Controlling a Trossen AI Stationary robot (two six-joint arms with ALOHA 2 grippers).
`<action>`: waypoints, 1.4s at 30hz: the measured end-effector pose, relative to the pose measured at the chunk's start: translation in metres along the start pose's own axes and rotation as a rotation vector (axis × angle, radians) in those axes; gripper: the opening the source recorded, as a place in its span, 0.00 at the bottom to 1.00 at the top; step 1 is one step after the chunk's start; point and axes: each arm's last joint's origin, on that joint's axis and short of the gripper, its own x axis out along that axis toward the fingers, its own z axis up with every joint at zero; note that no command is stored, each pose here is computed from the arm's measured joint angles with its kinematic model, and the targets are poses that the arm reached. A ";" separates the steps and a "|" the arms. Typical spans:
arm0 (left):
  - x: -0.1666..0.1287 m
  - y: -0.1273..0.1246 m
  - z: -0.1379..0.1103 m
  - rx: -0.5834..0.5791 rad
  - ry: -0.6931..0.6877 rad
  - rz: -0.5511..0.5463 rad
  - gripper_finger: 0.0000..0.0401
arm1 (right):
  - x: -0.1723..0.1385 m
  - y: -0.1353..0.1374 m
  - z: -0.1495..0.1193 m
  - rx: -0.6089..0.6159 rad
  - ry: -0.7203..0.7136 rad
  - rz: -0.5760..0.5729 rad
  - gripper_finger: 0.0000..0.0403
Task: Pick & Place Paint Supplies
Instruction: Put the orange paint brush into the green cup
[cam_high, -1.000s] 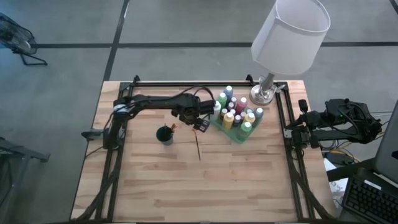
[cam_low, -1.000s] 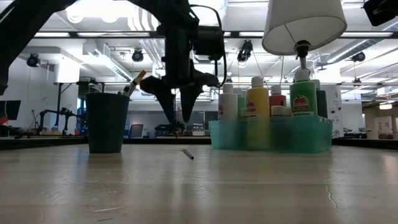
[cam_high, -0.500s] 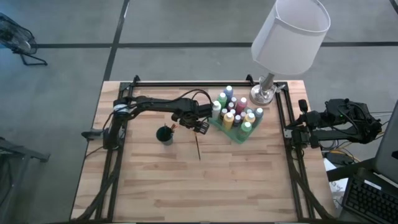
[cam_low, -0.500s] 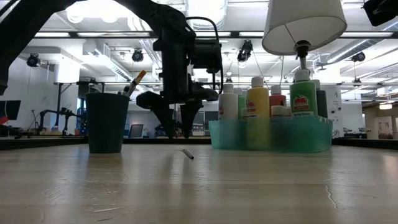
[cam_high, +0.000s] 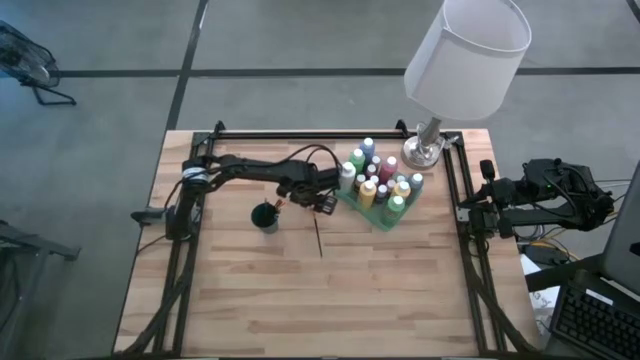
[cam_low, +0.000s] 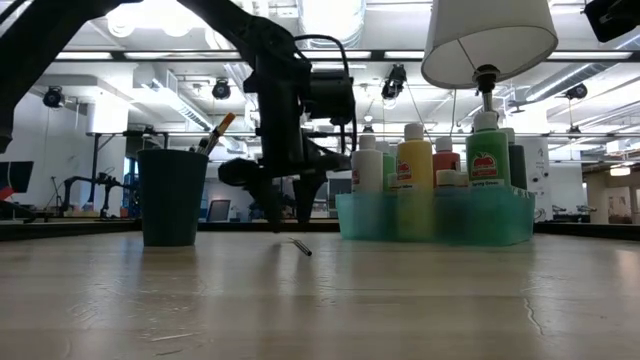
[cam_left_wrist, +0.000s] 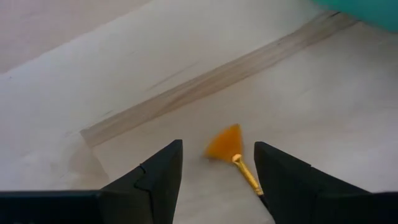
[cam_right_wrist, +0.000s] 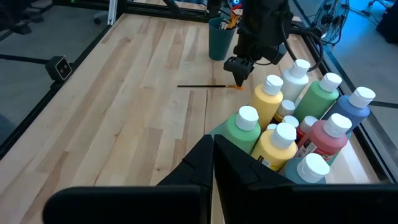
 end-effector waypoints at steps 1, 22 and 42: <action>0.002 0.001 -0.001 -0.006 0.002 0.003 0.51 | 0.000 0.000 0.000 0.000 0.000 0.000 0.02; 0.012 0.001 -0.003 -0.034 -0.004 -0.055 0.37 | 0.000 0.000 0.000 0.000 0.000 0.000 0.02; 0.012 -0.003 -0.002 0.021 -0.002 -0.112 0.02 | 0.000 0.000 0.000 0.000 0.000 0.000 0.02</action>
